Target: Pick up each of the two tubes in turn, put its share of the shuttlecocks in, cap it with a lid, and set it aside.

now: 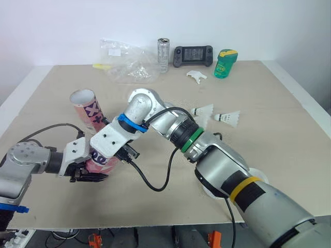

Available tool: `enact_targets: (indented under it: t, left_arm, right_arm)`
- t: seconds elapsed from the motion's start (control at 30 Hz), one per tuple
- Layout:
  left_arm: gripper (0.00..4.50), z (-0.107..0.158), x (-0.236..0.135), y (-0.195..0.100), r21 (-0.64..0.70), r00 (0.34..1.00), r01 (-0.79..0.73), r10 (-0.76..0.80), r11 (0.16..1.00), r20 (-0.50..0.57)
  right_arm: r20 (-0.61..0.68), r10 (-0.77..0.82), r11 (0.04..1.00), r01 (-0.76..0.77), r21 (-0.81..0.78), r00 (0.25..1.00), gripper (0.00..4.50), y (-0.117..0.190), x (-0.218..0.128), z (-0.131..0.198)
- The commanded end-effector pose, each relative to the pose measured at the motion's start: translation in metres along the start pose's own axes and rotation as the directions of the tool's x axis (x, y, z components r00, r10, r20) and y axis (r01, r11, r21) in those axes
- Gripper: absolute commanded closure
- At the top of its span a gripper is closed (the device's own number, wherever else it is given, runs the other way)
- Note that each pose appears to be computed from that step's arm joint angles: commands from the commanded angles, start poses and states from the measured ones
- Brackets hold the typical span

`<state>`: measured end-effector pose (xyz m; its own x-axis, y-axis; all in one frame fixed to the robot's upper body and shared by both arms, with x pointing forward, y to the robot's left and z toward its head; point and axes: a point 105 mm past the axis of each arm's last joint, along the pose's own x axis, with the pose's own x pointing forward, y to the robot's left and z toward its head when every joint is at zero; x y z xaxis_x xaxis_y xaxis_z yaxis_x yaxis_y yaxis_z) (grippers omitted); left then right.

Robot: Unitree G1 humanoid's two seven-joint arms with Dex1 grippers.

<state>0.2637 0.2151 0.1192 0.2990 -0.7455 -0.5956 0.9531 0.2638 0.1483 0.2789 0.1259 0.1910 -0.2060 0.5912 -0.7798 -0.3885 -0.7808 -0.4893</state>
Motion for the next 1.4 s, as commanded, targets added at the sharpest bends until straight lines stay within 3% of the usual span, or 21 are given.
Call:
enact_targets:
  t: [0.03,0.27,0.6,0.77,0.8,0.87,1.07,1.23,1.4]
  left_arm:
    - [1.68,-0.003,0.012,-0.011,-0.015,0.999,0.053,-0.053,0.998,-0.010]
    - [1.68,-0.002,0.014,-0.013,-0.010,0.999,0.050,-0.050,0.999,-0.012]
    - [1.68,-0.001,0.022,-0.011,0.009,0.999,0.040,-0.040,0.999,0.024]
    - [1.68,0.016,0.029,-0.005,0.056,0.993,-0.012,0.005,0.998,0.117]
    - [1.68,0.022,0.032,-0.005,0.060,0.989,-0.017,0.008,0.998,0.147]
    - [1.68,0.030,0.034,-0.006,0.066,0.981,-0.021,0.008,0.998,0.193]
    - [1.68,0.062,0.051,-0.014,0.052,0.930,-0.009,-0.011,0.999,0.368]
    - [1.68,0.066,0.070,-0.016,0.014,0.901,-0.023,0.015,1.000,0.434]
    - [1.68,0.049,0.101,-0.018,-0.009,0.902,-0.065,0.063,0.998,0.427]
  right_arm:
    - [0.048,0.055,0.998,-0.054,-0.037,0.997,4.42,-0.001,0.021,0.019]
    - [0.223,-0.005,0.998,-0.008,0.055,0.975,4.42,-0.006,-0.033,0.029]
    - [0.194,-0.123,0.978,0.085,0.190,0.973,4.42,0.023,-0.101,-0.001]
    - [0.158,-0.231,0.935,0.175,0.307,0.960,4.42,0.058,-0.136,-0.020]
    - [0.116,-0.242,0.916,0.188,0.353,0.963,3.99,0.071,-0.142,-0.028]
    - [0.036,-0.227,0.891,0.192,0.411,0.973,3.70,0.093,-0.148,-0.041]
    - [-0.051,-0.049,0.845,0.068,0.531,0.998,0.95,0.176,-0.155,-0.042]
    - [-0.110,0.072,0.816,0.005,0.577,0.991,0.95,0.213,-0.153,-0.050]
    - [-0.163,0.145,0.778,-0.010,0.628,0.976,0.95,0.237,-0.145,-0.065]
